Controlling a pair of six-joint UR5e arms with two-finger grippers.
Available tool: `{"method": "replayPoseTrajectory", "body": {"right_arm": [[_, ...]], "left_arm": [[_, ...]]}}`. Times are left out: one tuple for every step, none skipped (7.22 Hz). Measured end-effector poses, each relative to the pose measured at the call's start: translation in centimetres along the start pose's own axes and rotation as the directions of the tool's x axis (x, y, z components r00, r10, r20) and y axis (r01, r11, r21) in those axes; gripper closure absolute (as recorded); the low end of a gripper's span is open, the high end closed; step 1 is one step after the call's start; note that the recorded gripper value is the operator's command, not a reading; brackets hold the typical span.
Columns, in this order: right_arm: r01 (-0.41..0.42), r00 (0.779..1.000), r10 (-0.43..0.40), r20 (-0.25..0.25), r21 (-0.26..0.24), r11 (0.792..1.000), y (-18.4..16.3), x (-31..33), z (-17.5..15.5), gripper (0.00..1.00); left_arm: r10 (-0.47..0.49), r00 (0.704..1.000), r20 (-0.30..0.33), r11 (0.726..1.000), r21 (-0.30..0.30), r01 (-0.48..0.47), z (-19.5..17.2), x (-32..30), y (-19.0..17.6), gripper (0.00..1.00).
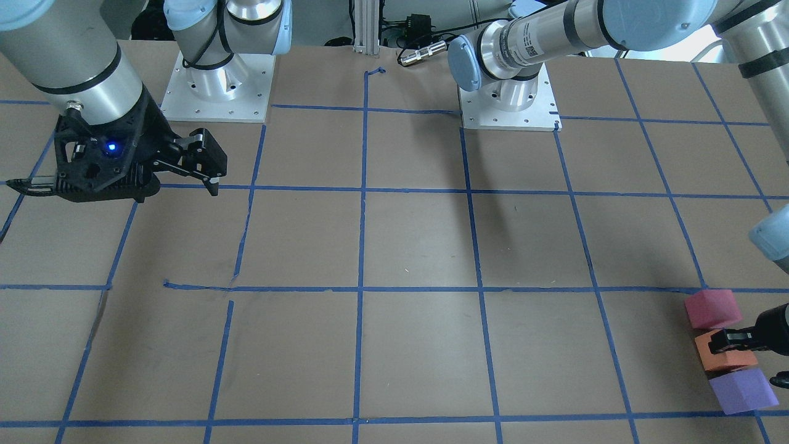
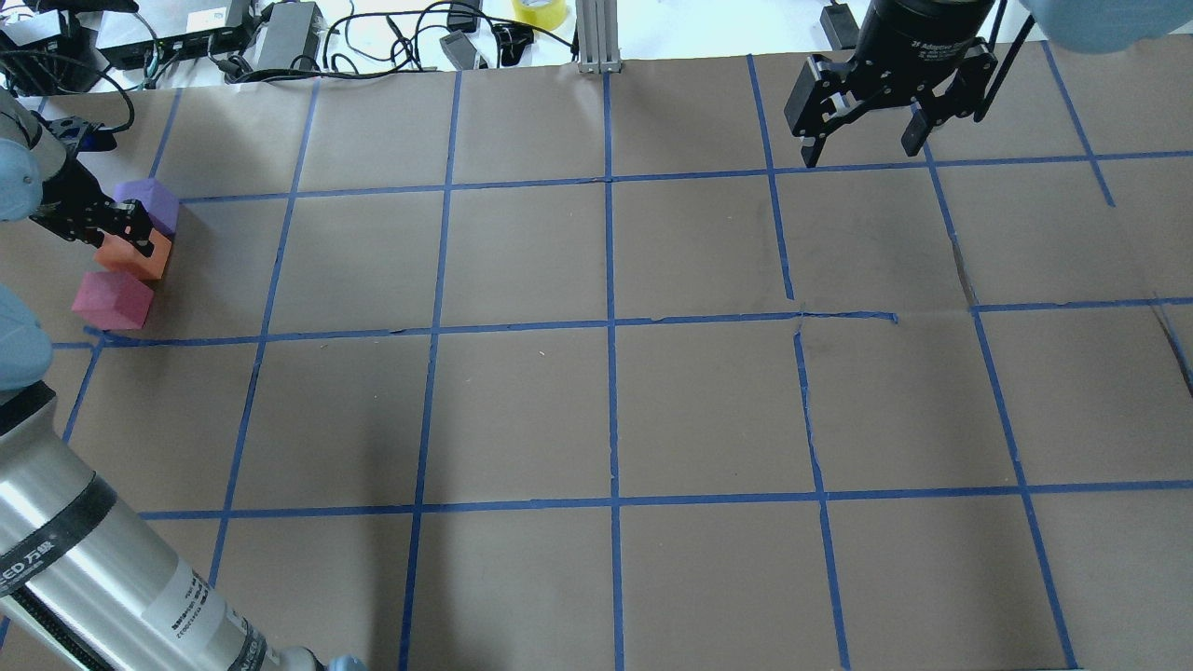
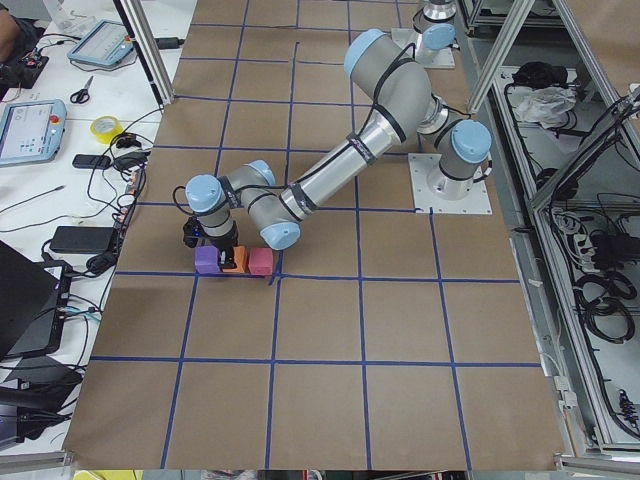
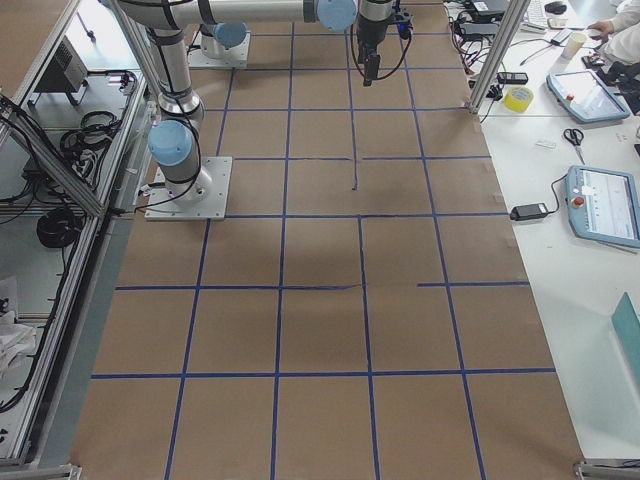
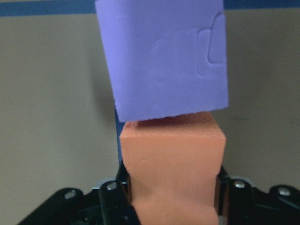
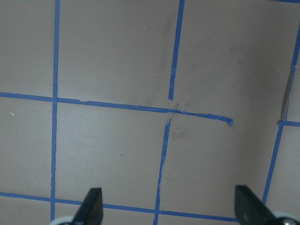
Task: Arrange blocks in a line
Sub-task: 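Lower the orange cube into the gap between the purple and pink cubes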
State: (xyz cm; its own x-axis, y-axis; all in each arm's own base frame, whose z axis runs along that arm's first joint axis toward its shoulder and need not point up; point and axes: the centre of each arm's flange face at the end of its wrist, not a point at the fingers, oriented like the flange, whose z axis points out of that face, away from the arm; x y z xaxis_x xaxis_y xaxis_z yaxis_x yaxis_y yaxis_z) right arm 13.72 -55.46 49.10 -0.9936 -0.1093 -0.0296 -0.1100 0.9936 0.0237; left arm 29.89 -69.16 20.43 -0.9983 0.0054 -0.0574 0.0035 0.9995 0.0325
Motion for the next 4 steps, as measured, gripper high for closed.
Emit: {"method": "replayPoseTrajectory", "body": {"right_arm": [[0.000, 1.000, 0.000, 0.000, 0.001, 1.000, -0.01, 0.00, -0.03, 0.00], [0.000, 1.000, 0.000, -0.001, 0.001, 1.000, 0.00, 0.00, -0.06, 0.00], [0.000, 1.000, 0.000, 0.000, 0.002, 1.000, 0.00, 0.00, -0.08, 0.00], [0.000, 1.000, 0.000, 0.001, 0.004, 1.000, -0.02, -0.02, -0.10, 0.00]], "left_arm": [[0.001, 1.000, 0.003, 1.000, 0.005, -0.001, 0.02, -0.02, -0.03, 0.19], [0.002, 1.000, 0.006, 1.000, 0.008, -0.002, -0.02, -0.05, -0.05, 0.00], [0.002, 1.000, 0.009, 1.000, 0.012, -0.003, -0.19, -0.08, -0.04, 0.00], [0.001, 1.000, 0.013, 1.000, 0.017, -0.002, -0.77, -0.21, 0.07, 0.00]]}}
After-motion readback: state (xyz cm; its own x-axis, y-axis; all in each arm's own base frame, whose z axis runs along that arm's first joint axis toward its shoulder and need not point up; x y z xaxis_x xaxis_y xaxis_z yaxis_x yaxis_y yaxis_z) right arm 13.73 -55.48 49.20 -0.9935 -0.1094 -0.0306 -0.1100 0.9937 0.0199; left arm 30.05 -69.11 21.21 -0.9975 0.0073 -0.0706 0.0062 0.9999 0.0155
